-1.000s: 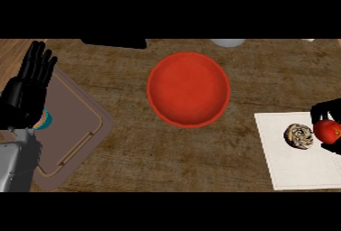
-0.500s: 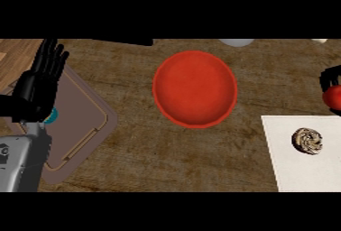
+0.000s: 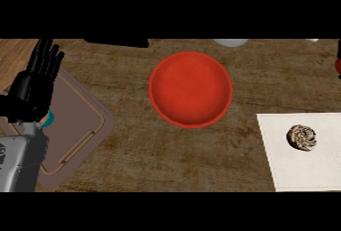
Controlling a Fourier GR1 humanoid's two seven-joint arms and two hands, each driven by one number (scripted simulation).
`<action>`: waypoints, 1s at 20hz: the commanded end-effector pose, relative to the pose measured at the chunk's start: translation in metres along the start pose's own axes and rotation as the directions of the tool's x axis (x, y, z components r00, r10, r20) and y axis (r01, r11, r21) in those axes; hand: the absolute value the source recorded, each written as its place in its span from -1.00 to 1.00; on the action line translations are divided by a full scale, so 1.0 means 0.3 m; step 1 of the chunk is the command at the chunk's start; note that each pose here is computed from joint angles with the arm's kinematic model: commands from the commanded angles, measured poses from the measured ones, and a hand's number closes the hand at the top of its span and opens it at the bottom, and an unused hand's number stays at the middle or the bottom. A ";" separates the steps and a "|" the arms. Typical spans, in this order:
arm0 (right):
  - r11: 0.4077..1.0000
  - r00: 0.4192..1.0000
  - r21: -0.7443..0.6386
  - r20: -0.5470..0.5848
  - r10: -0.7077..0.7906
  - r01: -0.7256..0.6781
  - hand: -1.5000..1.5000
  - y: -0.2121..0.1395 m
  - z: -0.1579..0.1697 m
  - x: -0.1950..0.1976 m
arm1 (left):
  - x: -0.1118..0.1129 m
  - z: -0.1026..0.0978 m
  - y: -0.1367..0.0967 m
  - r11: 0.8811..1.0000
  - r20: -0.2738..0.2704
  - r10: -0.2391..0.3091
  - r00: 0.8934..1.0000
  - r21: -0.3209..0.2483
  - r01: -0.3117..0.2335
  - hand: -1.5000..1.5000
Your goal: Pick the tomato from the placemat and place it in the bowl
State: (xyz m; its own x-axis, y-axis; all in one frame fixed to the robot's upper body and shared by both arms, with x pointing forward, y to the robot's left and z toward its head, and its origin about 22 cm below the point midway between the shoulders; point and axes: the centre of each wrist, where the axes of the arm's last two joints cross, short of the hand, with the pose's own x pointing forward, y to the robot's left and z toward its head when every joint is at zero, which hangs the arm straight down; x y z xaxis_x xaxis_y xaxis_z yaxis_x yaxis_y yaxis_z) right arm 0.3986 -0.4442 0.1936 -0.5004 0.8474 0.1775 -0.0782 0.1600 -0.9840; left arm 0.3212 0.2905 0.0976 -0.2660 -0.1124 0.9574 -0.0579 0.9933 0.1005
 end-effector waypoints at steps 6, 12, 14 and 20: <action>0.960 0.929 -0.099 0.295 -0.222 0.261 1.00 -0.192 -0.109 0.057 | -0.038 0.021 0.037 0.999 -0.024 -0.012 1.000 0.041 0.013 0.00; 0.919 0.845 0.021 0.385 -0.371 0.393 1.00 -0.219 -0.232 0.138 | -0.050 0.028 -0.006 0.997 -0.044 -0.023 0.999 0.071 0.026 0.00; 0.913 0.846 0.048 0.361 -0.393 0.404 1.00 -0.207 -0.314 0.196 | -0.026 0.010 0.041 0.999 -0.026 -0.016 1.000 0.051 0.018 0.00; 0.910 0.816 0.155 0.404 -0.413 0.384 1.00 -0.209 -0.494 0.375 | -0.059 0.030 0.073 0.997 -0.057 -0.010 0.998 0.080 0.014 0.00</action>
State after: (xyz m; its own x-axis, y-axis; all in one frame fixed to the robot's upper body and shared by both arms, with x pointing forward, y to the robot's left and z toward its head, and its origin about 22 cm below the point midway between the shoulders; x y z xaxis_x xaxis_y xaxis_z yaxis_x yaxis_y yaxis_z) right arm 0.4660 -0.3220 0.2690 -0.6879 0.5690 0.4506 -0.2041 0.4441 -0.8724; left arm 0.3134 0.3133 0.0817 -0.2188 -0.1293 0.9672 -0.1305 0.9862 0.1024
